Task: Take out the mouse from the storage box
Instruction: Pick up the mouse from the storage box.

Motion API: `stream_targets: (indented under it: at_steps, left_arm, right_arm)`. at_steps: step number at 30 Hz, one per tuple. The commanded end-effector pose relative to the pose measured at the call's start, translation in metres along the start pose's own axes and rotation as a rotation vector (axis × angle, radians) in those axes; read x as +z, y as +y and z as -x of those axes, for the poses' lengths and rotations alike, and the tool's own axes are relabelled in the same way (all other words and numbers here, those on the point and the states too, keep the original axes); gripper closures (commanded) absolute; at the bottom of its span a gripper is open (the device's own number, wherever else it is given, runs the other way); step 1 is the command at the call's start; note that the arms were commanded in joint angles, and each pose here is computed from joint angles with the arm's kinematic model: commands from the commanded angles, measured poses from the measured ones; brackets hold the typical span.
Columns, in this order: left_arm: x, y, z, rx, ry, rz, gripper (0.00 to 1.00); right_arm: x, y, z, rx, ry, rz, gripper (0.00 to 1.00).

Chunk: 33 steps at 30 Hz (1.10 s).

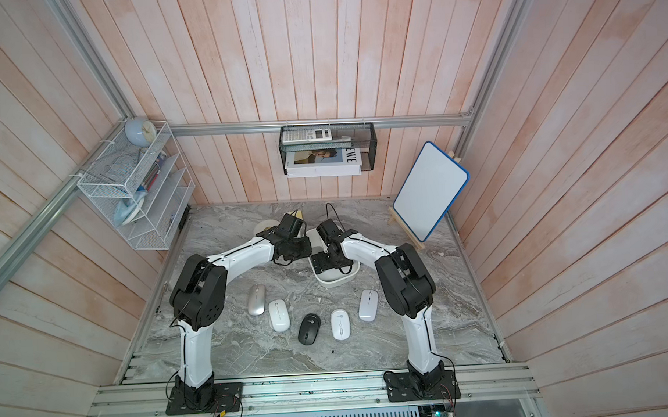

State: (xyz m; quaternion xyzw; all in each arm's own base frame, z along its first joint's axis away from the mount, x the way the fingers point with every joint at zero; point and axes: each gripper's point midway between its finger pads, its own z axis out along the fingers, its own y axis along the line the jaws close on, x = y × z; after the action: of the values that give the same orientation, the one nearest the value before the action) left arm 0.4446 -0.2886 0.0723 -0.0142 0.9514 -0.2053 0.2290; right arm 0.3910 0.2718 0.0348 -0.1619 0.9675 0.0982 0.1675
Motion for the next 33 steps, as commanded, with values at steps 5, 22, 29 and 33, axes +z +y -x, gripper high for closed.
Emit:
stream_targets:
  at_steps: [5, 22, 29, 33]
  left_arm:
    - [-0.013, -0.007, 0.002, 0.013, -0.016, -0.027, 0.74]
    - [-0.01, -0.005, -0.001, 0.01, -0.01, -0.03, 0.74]
    - [-0.009, -0.007, 0.0, 0.004, -0.014, -0.042, 0.74]
    - [-0.009, -0.007, -0.001, -0.001, -0.014, -0.046, 0.74]
  right_arm:
    - [-0.007, -0.051, 0.003, 0.15, -0.051, -0.064, 0.05]
    - [0.008, -0.01, 0.03, -0.081, -0.067, 0.042, 0.05]
    - [0.024, -0.013, 0.035, -0.126, -0.058, 0.037, 0.05]
    - [0.034, -0.018, 0.035, -0.121, -0.052, 0.012, 0.07]
